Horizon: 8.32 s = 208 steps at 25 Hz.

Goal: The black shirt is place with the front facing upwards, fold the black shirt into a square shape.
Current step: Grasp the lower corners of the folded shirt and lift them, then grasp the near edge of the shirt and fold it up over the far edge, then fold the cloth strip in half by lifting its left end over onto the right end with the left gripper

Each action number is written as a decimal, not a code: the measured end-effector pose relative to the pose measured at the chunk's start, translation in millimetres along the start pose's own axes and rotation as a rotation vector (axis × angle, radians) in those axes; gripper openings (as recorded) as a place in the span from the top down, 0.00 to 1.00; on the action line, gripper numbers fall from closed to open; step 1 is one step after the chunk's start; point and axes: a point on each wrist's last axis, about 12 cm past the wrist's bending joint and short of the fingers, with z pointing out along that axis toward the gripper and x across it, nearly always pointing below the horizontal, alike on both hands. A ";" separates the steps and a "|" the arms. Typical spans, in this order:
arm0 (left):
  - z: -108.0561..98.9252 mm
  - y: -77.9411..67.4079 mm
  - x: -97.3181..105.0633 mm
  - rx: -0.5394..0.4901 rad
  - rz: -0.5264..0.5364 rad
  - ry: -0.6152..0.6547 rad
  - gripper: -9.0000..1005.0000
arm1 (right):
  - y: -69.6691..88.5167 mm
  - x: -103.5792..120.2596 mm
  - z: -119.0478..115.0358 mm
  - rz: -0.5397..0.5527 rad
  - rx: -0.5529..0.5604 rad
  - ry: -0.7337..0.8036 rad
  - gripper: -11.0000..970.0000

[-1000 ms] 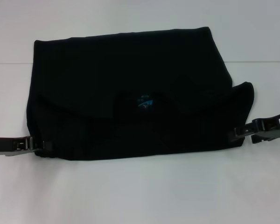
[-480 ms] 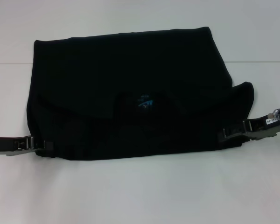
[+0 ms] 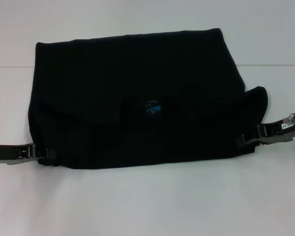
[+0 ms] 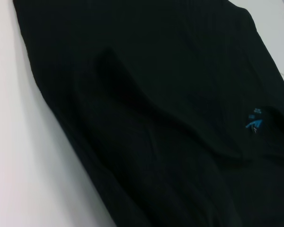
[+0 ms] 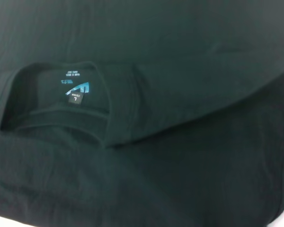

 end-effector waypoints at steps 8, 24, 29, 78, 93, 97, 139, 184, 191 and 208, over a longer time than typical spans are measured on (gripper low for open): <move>-0.9 -1.5 -0.3 0.012 0.001 0.006 0.93 | -0.2 -0.5 -0.3 -0.008 0.005 0.001 0.61; -12.7 -16.0 4.2 0.147 -0.006 0.137 0.94 | 4.6 10.1 -11.8 -0.101 -0.048 0.159 0.97; -24.5 -24.6 16.1 0.227 -0.015 0.298 0.93 | 7.3 30.7 -22.6 -0.198 -0.143 0.319 0.97; -10.4 21.4 10.2 0.233 -0.504 -0.693 0.93 | 1.8 9.4 27.1 0.340 -0.372 -0.657 0.98; 11.2 13.2 -6.1 0.150 -0.440 -0.699 0.93 | 12.4 -7.4 37.5 0.259 -0.274 -0.710 0.97; 17.7 11.9 -7.5 0.123 -0.436 -0.701 0.93 | 11.0 -10.9 36.6 0.264 -0.253 -0.731 0.97; -39.5 16.1 28.9 0.286 -0.358 -0.435 0.09 | 36.3 36.6 28.4 -0.669 -0.342 -0.621 0.07; -41.3 42.6 66.9 0.083 -0.742 -0.223 0.07 | 35.1 90.7 57.1 -0.850 -0.338 -0.572 0.04; -32.5 36.4 51.6 0.078 -0.701 -0.205 0.07 | 34.9 90.5 56.9 -0.849 -0.338 -0.574 0.04; -27.2 30.7 38.3 0.054 -0.631 -0.171 0.39 | 35.9 89.2 57.1 -0.840 -0.340 -0.578 0.04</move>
